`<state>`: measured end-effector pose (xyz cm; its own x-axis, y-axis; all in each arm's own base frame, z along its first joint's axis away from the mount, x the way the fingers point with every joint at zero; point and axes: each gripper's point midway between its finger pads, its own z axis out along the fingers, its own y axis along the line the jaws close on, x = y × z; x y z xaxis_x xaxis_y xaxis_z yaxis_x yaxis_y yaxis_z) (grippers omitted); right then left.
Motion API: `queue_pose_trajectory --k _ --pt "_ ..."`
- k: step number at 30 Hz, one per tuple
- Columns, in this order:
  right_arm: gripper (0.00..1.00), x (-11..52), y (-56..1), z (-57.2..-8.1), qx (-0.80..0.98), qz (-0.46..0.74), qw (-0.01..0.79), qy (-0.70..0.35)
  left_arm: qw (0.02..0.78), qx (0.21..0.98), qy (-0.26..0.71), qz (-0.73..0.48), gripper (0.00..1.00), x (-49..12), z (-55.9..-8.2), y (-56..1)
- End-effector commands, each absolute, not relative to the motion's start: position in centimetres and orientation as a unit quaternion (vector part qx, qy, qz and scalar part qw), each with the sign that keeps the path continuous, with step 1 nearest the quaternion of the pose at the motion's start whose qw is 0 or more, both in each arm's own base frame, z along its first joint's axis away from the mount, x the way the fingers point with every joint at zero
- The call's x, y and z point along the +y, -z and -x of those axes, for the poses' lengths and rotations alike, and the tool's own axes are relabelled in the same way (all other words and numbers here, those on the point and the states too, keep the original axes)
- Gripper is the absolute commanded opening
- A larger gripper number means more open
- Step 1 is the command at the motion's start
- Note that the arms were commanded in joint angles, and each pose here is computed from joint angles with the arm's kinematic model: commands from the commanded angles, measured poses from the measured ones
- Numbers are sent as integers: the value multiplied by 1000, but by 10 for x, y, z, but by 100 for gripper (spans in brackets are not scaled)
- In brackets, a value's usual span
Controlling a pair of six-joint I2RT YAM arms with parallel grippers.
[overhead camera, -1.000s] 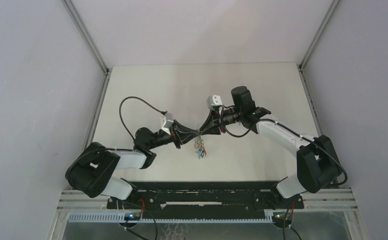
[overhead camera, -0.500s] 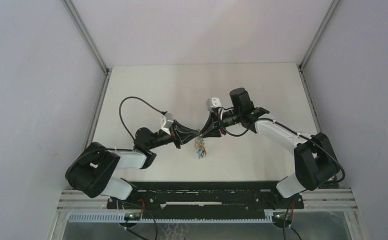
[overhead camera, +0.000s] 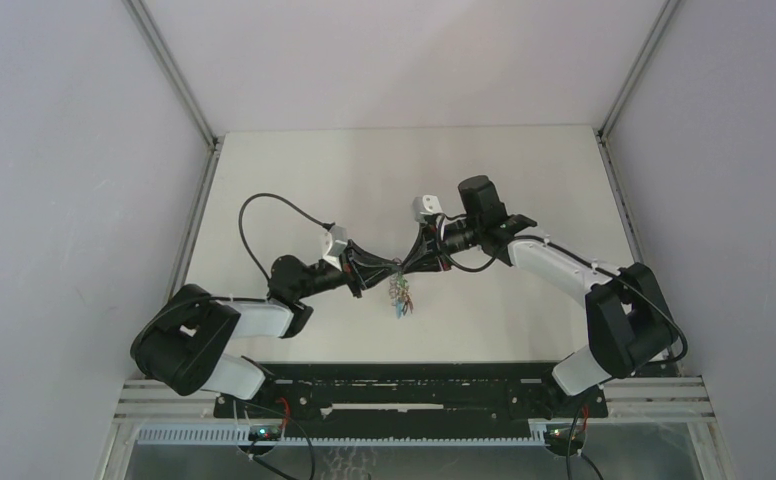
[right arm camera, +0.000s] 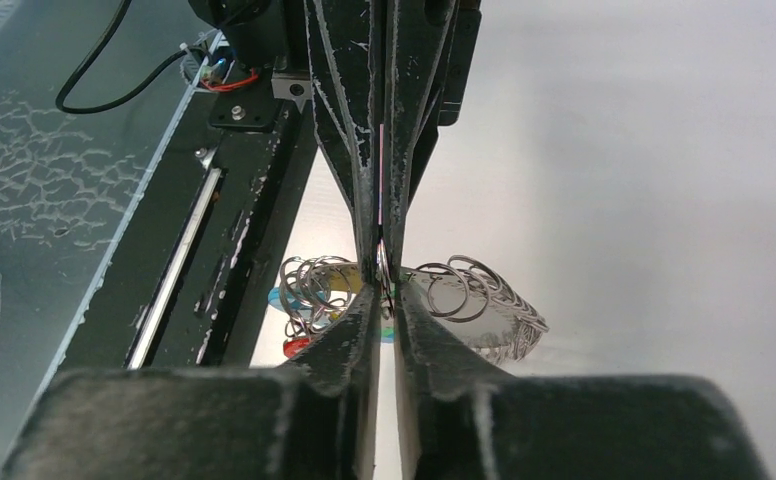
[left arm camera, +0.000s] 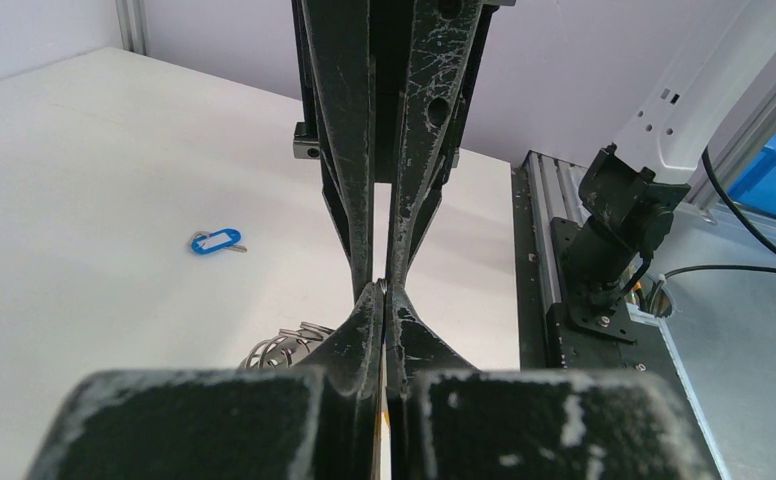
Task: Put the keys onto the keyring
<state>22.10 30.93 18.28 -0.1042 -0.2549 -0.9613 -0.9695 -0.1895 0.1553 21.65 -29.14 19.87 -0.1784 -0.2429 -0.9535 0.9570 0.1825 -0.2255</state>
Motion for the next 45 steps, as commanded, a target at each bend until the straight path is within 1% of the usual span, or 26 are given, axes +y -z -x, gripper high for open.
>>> queue_pose_trajectory --k 1,2,3,7,11,13,19,23,35,42,45 --pt "4 314 -191 -219 511 580 354 -526 584 495 550 -333 0 -292 -215 -227" --pt "1 314 -191 -219 510 580 354 -526 584 495 550 -334 0 -293 -216 -228" --pt "0 314 -192 -219 511 580 355 -526 584 495 550 -333 0 -293 -216 -227" --pt "0 312 -195 -219 520 581 348 -520 580 499 551 -334 0 -293 -216 -224" --pt "0 308 -197 -219 554 582 330 -494 578 499 551 -337 11 -290 -215 -223" --pt "0 305 -197 -218 572 586 318 -478 574 500 552 -339 13 -290 -216 -221" --pt "0 304 -195 -214 609 595 291 -436 547 502 567 -356 13 -296 -212 -215" --pt "0 303 -203 -220 619 603 287 -414 536 505 572 -362 14 -297 -211 -210" --pt "0 307 -203 -215 641 642 227 -354 512 500 586 -380 13 -302 -206 -207" --pt "0 314 -211 -210 630 662 217 -344 499 502 592 -385 10 -306 -206 -203" --pt "0 316 -212 -209 628 667 212 -339 494 502 595 -387 5 -308 -205 -202"
